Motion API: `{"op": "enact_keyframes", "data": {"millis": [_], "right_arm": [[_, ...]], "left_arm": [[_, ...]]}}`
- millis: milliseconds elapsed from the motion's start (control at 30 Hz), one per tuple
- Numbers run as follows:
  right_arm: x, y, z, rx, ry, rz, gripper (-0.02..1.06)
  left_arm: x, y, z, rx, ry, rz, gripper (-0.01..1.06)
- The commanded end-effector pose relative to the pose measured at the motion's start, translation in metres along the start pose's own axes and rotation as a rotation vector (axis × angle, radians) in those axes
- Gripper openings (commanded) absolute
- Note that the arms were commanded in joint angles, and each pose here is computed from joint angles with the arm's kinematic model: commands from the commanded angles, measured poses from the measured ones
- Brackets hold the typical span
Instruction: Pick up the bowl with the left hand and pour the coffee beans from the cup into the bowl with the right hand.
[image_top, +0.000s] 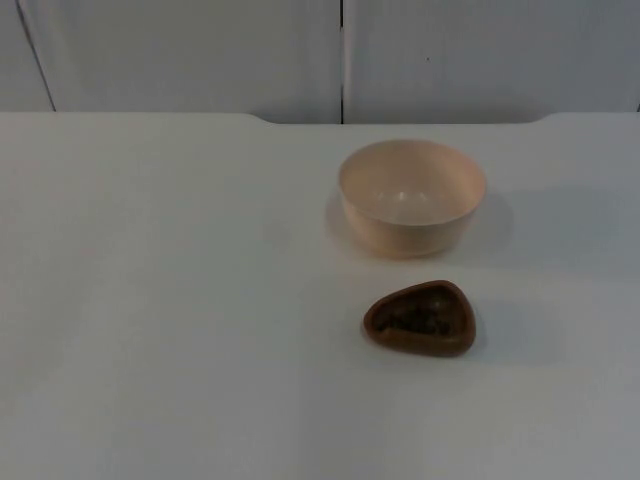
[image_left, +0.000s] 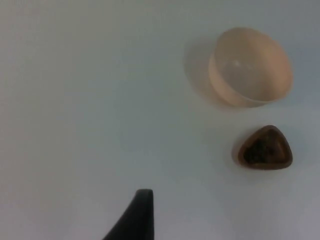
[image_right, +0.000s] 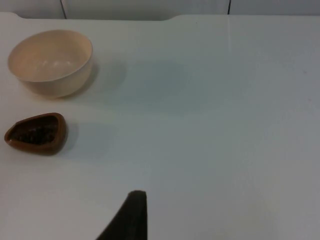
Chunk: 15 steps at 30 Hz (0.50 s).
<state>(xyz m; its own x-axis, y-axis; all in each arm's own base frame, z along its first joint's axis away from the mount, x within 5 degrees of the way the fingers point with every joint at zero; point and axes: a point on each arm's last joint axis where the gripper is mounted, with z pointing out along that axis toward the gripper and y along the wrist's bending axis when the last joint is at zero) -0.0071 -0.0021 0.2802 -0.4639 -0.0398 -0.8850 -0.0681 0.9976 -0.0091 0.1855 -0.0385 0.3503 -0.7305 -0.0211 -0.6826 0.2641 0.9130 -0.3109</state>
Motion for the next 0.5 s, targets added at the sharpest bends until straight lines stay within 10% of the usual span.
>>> {"op": "enact_keyframes", "data": {"millis": [0, 467], "right_arm": [[0.0, 0.0, 0.0, 0.009, -0.009, 0.006, 1.05], [0.0, 0.0, 0.0, 0.009, -0.009, 0.006, 1.05]], "left_arm": [[-0.003, -0.003, 0.005, 0.026, 0.001, 0.0, 1.01], [-0.02, -0.025, 0.06, 0.112, 0.108, 0.071, 1.01]]}}
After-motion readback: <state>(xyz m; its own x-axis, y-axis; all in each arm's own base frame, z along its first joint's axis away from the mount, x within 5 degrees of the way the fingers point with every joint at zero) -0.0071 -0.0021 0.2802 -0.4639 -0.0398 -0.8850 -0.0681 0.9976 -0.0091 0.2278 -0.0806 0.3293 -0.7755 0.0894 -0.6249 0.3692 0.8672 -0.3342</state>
